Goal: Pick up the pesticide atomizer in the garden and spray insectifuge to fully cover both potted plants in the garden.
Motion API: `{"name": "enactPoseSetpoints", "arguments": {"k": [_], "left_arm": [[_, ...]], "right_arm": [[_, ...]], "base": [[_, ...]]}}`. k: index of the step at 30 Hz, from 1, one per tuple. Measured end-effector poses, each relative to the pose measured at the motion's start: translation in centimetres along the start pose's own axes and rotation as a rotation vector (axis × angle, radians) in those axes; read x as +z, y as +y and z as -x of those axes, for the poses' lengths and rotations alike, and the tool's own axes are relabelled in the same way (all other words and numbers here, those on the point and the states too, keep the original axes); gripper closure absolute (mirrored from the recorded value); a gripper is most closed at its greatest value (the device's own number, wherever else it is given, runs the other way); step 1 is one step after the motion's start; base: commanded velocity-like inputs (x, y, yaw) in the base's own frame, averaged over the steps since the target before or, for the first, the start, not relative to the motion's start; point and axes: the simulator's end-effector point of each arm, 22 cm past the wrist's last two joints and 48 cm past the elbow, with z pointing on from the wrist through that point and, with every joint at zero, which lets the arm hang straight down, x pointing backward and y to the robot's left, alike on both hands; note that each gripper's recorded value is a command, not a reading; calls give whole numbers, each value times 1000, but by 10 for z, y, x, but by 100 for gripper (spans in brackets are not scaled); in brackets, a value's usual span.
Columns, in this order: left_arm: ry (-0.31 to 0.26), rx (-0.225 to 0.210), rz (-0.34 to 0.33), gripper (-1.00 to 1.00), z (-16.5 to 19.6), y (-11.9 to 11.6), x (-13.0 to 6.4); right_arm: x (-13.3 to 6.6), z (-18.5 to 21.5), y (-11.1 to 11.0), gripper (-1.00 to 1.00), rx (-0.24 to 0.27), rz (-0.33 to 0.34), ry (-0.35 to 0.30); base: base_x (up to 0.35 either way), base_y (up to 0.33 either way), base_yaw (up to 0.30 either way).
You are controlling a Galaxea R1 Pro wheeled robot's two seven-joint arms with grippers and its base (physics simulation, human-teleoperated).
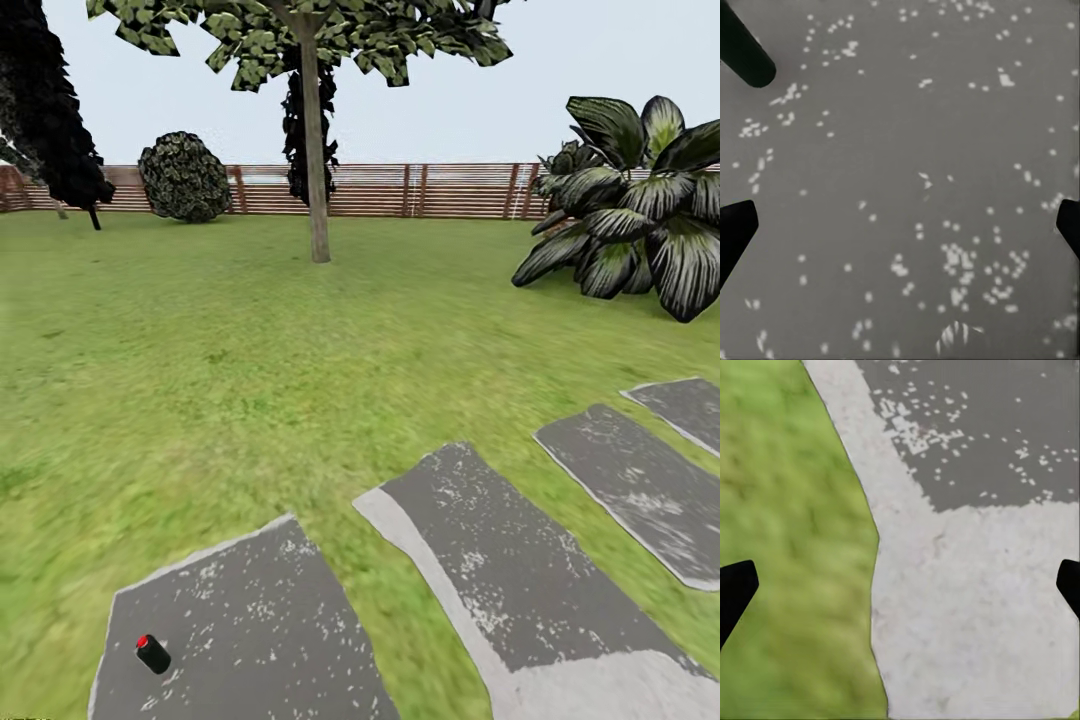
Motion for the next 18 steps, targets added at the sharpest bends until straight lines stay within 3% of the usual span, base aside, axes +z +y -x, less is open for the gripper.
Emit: {"name": "enactPoseSetpoints", "arguments": {"k": [12,18], "left_arm": [[0,0,0,-100,0,0,0],[0,0,0,-100,0,0,0]], "right_arm": [[0,0,0,-100,0,0,0],[0,0,0,-100,-1,0,0]], "base": [[234,-191,275],[110,-247,276]]}}
